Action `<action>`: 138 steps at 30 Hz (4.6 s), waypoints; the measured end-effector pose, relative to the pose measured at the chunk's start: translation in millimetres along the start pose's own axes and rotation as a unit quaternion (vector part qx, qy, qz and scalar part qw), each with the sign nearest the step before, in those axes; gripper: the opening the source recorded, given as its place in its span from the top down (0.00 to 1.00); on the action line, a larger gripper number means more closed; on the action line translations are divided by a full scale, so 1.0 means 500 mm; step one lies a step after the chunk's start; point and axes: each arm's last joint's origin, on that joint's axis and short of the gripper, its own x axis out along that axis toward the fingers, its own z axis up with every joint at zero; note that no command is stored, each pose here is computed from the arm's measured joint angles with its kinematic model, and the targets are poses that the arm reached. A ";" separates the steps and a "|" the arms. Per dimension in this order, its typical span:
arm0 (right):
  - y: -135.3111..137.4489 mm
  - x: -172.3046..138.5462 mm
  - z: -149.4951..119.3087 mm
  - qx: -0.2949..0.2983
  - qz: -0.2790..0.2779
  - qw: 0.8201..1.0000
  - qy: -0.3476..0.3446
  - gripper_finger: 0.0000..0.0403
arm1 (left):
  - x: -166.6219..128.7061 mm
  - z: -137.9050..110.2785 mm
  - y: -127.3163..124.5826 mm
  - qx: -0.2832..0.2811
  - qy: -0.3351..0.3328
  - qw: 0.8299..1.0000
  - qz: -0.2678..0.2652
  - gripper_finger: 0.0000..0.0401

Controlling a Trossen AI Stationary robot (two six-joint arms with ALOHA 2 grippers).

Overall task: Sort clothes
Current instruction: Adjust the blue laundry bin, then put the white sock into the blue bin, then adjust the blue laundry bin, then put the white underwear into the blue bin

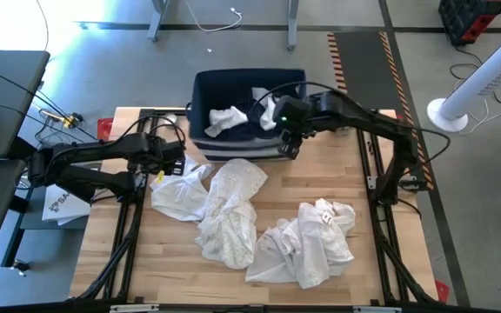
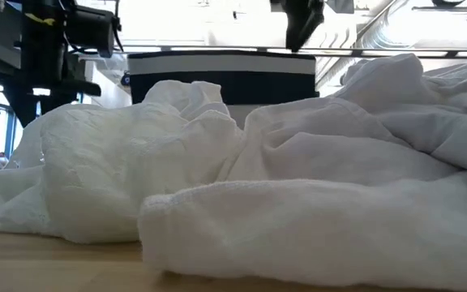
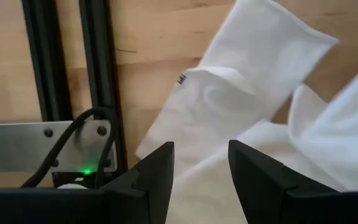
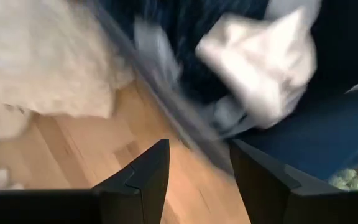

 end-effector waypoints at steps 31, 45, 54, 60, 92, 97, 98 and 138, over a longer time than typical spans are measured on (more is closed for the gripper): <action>0.000 -0.154 -0.046 0.079 0.061 0.982 -0.159 0.58 | 0.180 0.022 -0.091 0.144 0.104 0.980 0.091 0.98; 0.003 -0.175 -0.005 0.072 0.057 0.958 -0.273 0.58 | -0.166 0.047 0.065 0.108 -0.096 0.988 -0.048 1.00; 0.003 -0.192 0.018 0.055 0.057 0.936 -0.343 0.58 | -0.486 0.084 0.169 0.004 -0.436 0.811 -0.390 1.00; -0.002 -0.203 0.020 0.061 0.052 0.928 -0.365 0.58 | -0.634 0.121 0.144 0.004 -0.590 0.543 -0.598 1.00; -0.088 -0.338 -0.112 0.203 0.057 0.889 -0.407 0.58 | -0.322 0.315 -0.147 0.171 -0.268 0.870 -0.377 0.65; -0.070 -0.306 -0.092 0.182 0.058 0.909 -0.371 0.58 | -0.356 0.293 -0.109 0.166 -0.283 0.861 -0.388 0.57; -0.067 -0.299 -0.092 0.173 0.064 0.915 -0.358 0.58 | -0.362 0.284 -0.102 0.170 -0.280 0.859 -0.393 0.56; 0.024 -0.145 -0.031 0.023 0.194 0.969 -0.149 0.58 | -0.151 0.018 -0.069 0.166 0.081 0.972 -0.142 0.71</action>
